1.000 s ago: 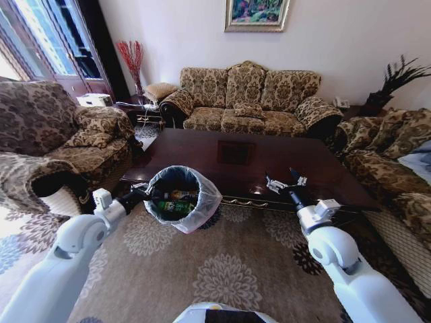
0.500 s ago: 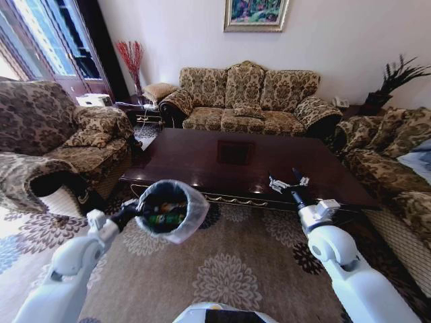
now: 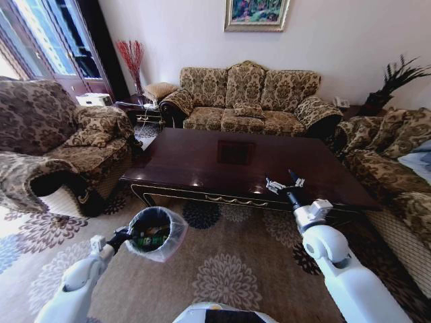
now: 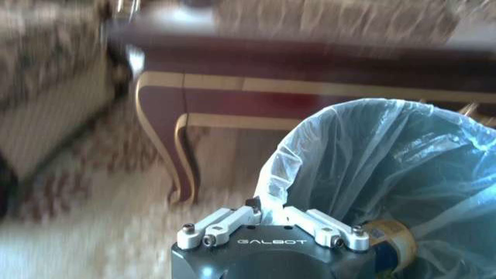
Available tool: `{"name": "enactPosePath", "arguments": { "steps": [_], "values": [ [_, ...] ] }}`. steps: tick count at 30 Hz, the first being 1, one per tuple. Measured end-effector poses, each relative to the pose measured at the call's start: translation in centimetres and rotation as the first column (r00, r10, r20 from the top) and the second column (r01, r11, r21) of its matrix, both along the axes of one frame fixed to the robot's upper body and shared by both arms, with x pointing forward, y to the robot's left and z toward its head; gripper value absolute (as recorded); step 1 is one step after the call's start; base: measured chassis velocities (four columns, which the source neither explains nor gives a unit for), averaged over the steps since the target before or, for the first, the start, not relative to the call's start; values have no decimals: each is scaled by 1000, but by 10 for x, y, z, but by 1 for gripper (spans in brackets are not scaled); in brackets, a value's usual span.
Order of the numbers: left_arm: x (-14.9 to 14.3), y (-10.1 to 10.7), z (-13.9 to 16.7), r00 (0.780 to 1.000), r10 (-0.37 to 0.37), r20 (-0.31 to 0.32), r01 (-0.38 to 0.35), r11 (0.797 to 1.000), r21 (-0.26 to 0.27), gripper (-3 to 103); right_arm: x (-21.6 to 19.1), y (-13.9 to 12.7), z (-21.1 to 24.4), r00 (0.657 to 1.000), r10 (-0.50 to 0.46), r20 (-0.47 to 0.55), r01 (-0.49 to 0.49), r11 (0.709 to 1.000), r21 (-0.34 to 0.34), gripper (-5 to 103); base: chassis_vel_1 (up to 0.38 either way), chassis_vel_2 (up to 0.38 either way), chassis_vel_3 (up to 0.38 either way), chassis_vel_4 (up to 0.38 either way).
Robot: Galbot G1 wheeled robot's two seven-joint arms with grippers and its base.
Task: Move to the front of the table and place the trash on the table into the trash bin.
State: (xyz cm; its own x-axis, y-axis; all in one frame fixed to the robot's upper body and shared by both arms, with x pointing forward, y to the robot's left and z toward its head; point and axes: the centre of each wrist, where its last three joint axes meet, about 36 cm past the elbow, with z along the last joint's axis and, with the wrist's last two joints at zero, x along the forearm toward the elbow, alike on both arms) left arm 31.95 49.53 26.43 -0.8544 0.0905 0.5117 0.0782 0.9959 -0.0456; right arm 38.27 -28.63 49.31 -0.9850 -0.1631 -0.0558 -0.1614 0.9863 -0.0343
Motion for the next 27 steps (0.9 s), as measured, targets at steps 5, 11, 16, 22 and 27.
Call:
{"name": "enactPosePath", "arguments": {
  "steps": [5, 11, 16, 22, 27],
  "values": [
    [2, 7, -38, 997, 37, -69, -41, 998, -44, 2, 0, 3, -5, 1000, 4, -8, -4, 1000, 4, 100, 0, 0, 0, 0],
    [1, 18, -83, 983, 82, -165, -88, 996, -31, 2, 0, 5, -10, 1000, 3, -9, -3, 1000, 7, 100, 0, 0, 0, 0],
    [-10, 24, -95, 979, 85, -188, -88, 996, -13, 2, 0, 3, -15, 1000, -9, -13, 9, 1000, 14, 100, 0, 0, 0, 0],
    [-7, 29, -91, 977, 81, -198, -84, 996, -5, 2, 2, 7, -19, 1000, -5, -17, 5, 1000, 15, 100, 0, 0, 0, 0],
    [-3, 27, -87, 979, 71, -193, -74, 997, -7, 2, 3, 9, -19, 1000, -3, -15, 3, 1000, 14, 100, 0, 0, 0, 0]
  ]
}}
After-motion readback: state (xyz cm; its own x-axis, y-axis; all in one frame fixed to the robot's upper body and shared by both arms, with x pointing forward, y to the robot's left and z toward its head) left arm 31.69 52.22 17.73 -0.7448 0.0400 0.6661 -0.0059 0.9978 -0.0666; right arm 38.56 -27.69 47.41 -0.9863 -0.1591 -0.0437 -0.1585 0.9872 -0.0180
